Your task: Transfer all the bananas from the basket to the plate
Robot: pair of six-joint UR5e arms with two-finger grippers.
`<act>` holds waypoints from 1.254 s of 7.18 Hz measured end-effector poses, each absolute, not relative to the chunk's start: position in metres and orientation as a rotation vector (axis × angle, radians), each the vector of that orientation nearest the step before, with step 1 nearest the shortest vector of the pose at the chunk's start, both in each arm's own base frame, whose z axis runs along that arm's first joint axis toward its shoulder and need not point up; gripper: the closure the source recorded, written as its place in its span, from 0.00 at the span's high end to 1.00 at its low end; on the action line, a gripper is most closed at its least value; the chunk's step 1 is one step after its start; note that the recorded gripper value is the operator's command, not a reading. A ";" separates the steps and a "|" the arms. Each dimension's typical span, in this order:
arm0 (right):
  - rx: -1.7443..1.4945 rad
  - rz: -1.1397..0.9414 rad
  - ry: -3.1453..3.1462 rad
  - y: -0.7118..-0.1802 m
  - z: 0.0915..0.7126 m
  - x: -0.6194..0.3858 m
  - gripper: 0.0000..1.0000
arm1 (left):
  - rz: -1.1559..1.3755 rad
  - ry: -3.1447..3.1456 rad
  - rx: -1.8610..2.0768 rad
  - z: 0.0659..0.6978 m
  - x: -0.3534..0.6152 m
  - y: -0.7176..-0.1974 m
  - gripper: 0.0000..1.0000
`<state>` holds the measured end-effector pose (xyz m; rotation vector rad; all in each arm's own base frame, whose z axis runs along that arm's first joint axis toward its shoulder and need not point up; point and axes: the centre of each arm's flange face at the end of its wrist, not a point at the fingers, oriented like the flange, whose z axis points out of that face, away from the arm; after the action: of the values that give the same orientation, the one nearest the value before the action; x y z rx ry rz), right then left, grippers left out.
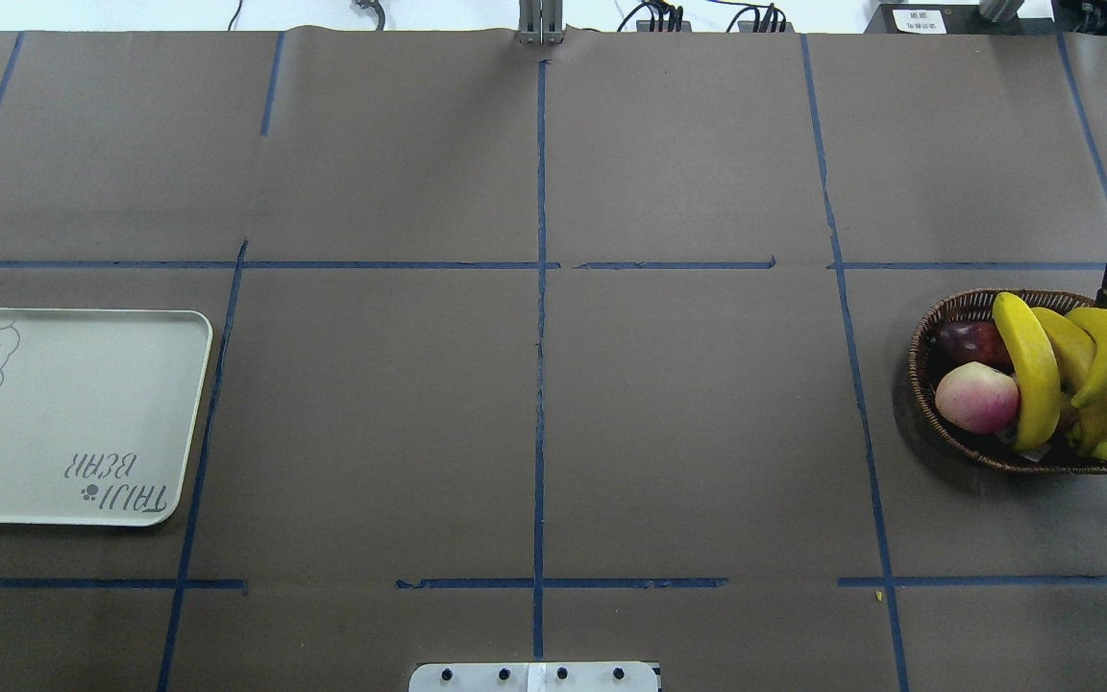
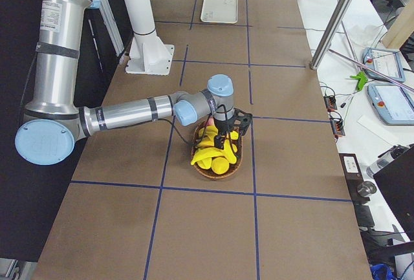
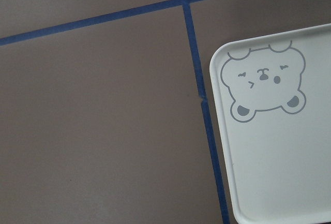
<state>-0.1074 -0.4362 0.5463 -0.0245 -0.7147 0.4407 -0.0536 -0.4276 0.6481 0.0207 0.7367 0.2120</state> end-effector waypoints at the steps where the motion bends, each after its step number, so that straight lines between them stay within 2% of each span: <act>1: -0.040 0.451 -0.699 -0.429 0.554 -0.110 0.88 | 0.212 0.737 0.021 0.648 -0.054 -0.428 1.00; 4: -0.072 0.490 -0.691 -0.418 0.558 -0.113 0.79 | 0.210 0.738 0.021 0.648 -0.054 -0.428 1.00; 6: -0.090 0.519 -0.703 -0.416 0.550 -0.123 0.77 | 0.210 0.738 0.021 0.648 -0.054 -0.428 1.00; 7: -0.096 0.520 -0.706 -0.415 0.548 -0.128 0.72 | 0.210 0.738 0.021 0.648 -0.054 -0.428 1.00; 8: -0.100 0.518 -0.708 -0.414 0.547 -0.131 0.60 | 0.210 0.738 0.021 0.648 -0.054 -0.428 1.00; 9: -0.105 0.520 -0.708 -0.413 0.547 -0.132 0.34 | 0.210 0.738 0.019 0.648 -0.054 -0.427 1.00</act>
<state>-0.1320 -0.4130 0.5473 -0.1053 -0.7079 0.5200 -0.0538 -0.4273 0.6484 0.0191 0.7384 0.2104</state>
